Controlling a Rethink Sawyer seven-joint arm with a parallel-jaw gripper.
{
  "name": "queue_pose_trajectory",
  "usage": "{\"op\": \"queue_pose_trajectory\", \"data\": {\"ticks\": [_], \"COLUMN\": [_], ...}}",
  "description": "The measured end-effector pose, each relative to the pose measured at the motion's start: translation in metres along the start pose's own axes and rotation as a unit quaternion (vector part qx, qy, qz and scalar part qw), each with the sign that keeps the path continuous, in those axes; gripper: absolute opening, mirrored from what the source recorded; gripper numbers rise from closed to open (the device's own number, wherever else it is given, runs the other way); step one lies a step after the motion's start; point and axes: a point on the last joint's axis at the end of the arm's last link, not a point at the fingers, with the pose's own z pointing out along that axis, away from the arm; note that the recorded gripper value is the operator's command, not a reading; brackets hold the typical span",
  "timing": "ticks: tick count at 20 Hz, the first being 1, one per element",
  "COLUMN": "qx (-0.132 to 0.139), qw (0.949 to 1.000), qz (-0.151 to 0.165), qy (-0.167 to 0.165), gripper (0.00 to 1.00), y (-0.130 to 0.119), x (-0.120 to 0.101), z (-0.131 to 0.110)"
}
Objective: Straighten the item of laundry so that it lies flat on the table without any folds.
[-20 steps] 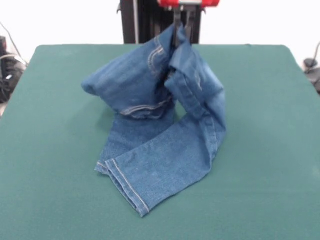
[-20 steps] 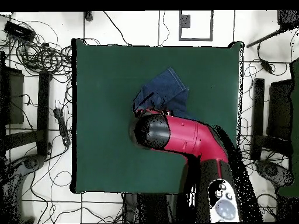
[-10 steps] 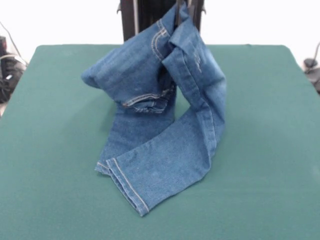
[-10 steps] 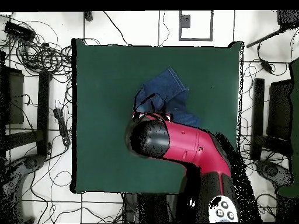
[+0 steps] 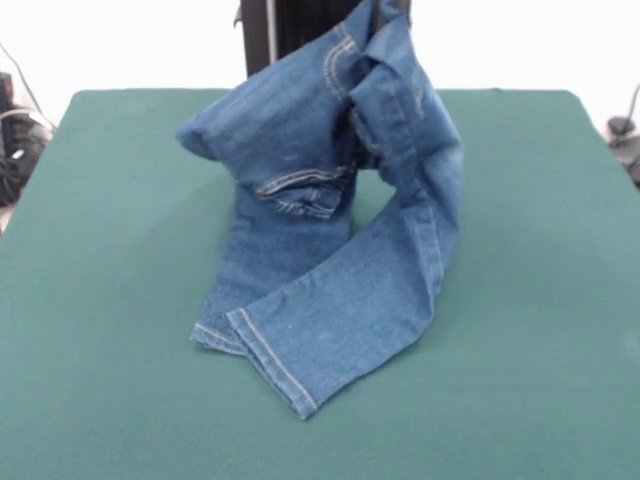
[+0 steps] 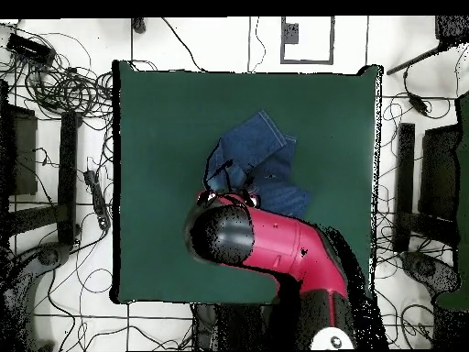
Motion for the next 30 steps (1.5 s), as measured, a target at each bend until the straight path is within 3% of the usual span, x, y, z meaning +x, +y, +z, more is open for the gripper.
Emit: {"op": "queue_pose_trajectory", "data": {"ticks": [7,12,17,25,30], "qx": [-0.013,-0.02,-0.028,-0.031,-0.027], "qw": [0.9997,0.9981,0.994,0.9876,0.9854], "qz": [0.019,0.056,0.106,0.154,0.168], "qy": [-0.007,-0.017,-0.007,0.005,0.006], "gripper": [0.0,0.0,0.0,0.0,0.0], "y": [0.046,0.077,0.108,0.12,0.11], "x": [0.027,0.048,0.083,0.125,0.138], "z": [0.012,0.018,0.021,0.018,0.019]}}
